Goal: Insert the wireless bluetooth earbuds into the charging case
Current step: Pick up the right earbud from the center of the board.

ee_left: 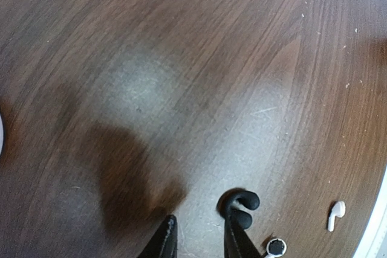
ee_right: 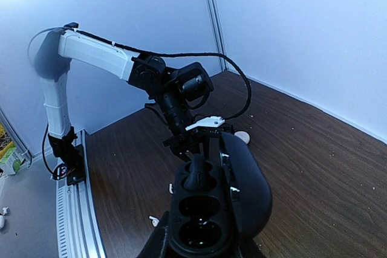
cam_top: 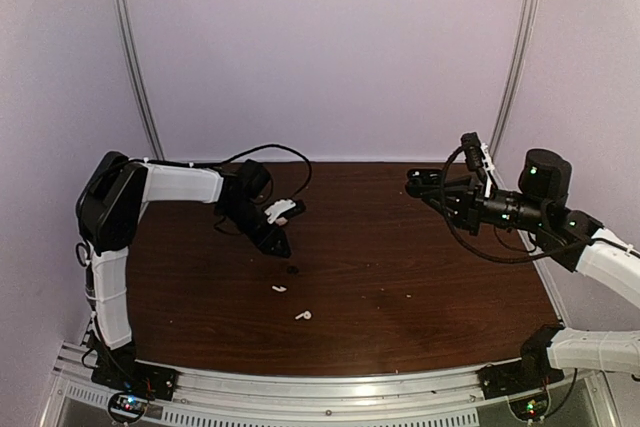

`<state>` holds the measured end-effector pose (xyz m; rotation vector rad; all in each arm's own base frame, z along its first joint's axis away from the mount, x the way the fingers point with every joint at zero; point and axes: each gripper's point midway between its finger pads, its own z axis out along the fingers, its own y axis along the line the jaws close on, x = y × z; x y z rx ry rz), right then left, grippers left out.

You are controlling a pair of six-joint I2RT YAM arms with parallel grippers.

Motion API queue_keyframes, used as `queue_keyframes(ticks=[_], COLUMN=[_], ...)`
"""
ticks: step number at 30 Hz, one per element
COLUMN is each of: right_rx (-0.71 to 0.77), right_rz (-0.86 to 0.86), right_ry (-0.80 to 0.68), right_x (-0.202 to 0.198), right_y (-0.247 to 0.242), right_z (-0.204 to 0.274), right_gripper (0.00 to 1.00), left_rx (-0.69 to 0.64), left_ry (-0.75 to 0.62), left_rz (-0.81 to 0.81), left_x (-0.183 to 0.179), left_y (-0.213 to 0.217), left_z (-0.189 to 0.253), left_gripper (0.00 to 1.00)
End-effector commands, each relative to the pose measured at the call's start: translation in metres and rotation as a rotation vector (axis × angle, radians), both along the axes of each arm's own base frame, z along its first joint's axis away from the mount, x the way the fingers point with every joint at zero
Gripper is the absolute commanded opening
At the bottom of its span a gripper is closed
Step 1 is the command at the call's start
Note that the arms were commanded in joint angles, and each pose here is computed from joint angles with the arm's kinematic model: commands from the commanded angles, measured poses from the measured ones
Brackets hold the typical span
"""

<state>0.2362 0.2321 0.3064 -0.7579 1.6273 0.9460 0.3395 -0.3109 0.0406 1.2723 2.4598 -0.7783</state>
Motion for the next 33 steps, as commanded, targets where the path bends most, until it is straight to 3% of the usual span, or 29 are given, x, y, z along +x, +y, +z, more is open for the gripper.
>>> queue_keyframes(ticks=[1,33], right_rx=[0.021,0.007], right_rz=[-0.018,-0.007], right_ry=[-0.035,-0.028], right_x=[0.005,0.003], right_y=[-0.002,-0.001], right_z=[0.018,0.016], right_gripper=[0.0,0.0], left_rx=[-0.004,0.128], left_ry=[-0.03,-0.074], left_rz=[-0.031,-0.163], left_x=[0.007,-0.038], left_y=[-0.004,-0.013], left_z=[0.0,-0.028], left_gripper=[0.27,0.26])
